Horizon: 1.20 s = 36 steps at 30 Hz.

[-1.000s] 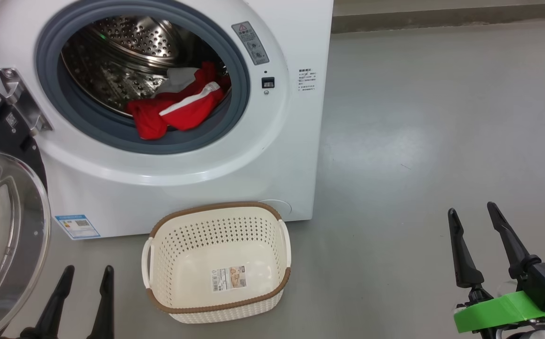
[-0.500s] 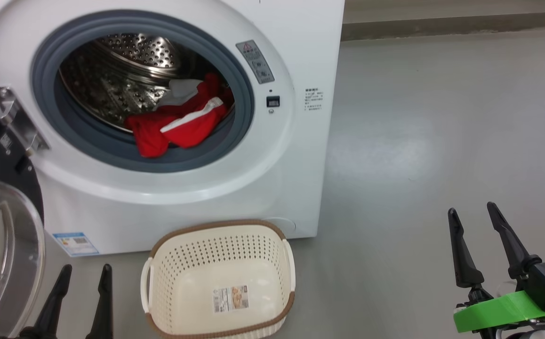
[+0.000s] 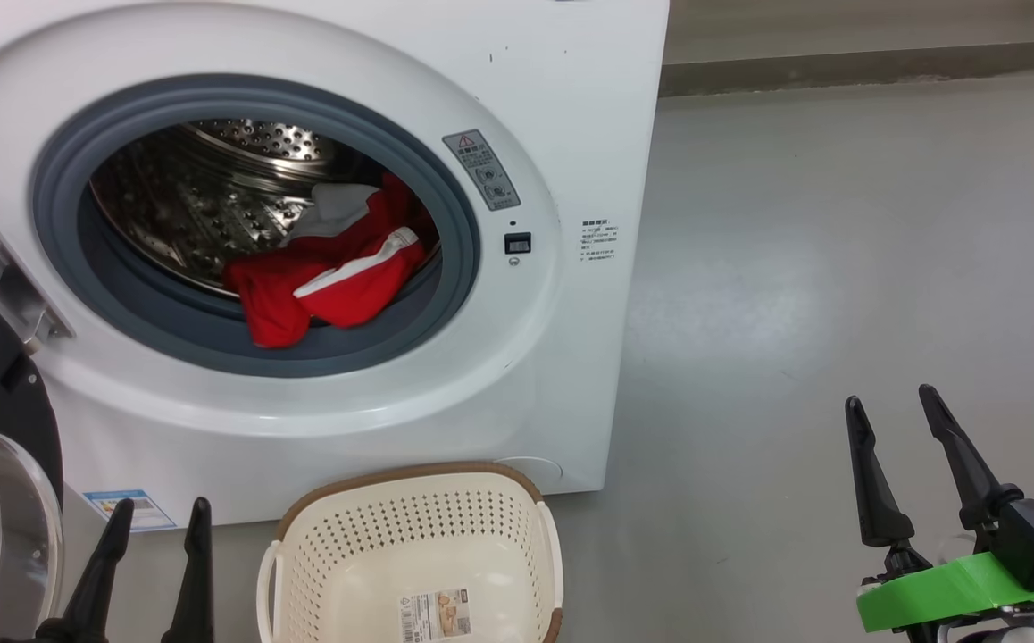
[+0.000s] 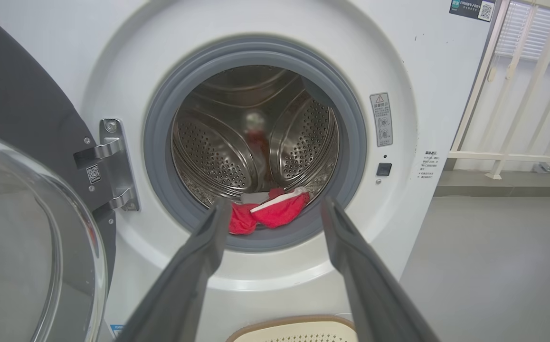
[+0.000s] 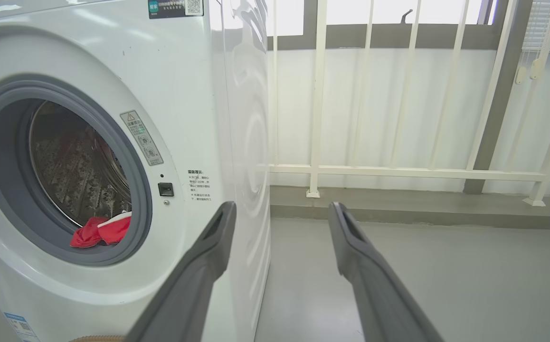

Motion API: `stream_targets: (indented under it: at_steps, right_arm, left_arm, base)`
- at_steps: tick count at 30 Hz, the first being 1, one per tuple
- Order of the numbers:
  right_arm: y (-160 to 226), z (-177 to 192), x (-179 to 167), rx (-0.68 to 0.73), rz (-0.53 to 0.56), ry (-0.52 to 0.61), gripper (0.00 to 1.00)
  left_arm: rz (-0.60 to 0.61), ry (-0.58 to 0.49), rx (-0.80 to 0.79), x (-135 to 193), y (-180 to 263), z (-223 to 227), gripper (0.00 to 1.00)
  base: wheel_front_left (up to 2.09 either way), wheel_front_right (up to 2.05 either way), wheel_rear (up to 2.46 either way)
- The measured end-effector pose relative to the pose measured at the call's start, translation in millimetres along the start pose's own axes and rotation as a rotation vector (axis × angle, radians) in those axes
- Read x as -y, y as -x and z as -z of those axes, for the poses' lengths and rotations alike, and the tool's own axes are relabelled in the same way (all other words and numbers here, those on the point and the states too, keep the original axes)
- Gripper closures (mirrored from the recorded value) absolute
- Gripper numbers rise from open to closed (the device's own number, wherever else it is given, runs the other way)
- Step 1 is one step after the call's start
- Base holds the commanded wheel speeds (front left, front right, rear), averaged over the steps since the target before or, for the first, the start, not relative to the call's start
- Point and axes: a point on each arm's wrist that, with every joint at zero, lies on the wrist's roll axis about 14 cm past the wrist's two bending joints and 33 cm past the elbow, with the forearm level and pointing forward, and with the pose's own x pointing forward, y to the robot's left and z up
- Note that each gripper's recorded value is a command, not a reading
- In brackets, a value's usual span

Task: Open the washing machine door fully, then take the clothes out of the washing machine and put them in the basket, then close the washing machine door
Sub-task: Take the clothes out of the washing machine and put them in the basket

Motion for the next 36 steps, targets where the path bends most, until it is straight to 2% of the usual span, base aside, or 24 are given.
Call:
stream_targets:
  at_steps: [29, 36]
  right_arm:
    - [-8, 12, -9, -0.030, -0.027, -0.003, 0.00]
    - [-15, 23, -12, -0.058, -0.038, -0.005, 0.00]
  left_arm:
    - [-0.010, 0.006, -0.037, 1, 2, 13, 0.00]
    - [-0.025, 0.001, -0.032, -2, -15, 14, 0.00]
  base:
    - [0.00, 0.00, 0.00]
    - [0.00, 0.00, 0.00]
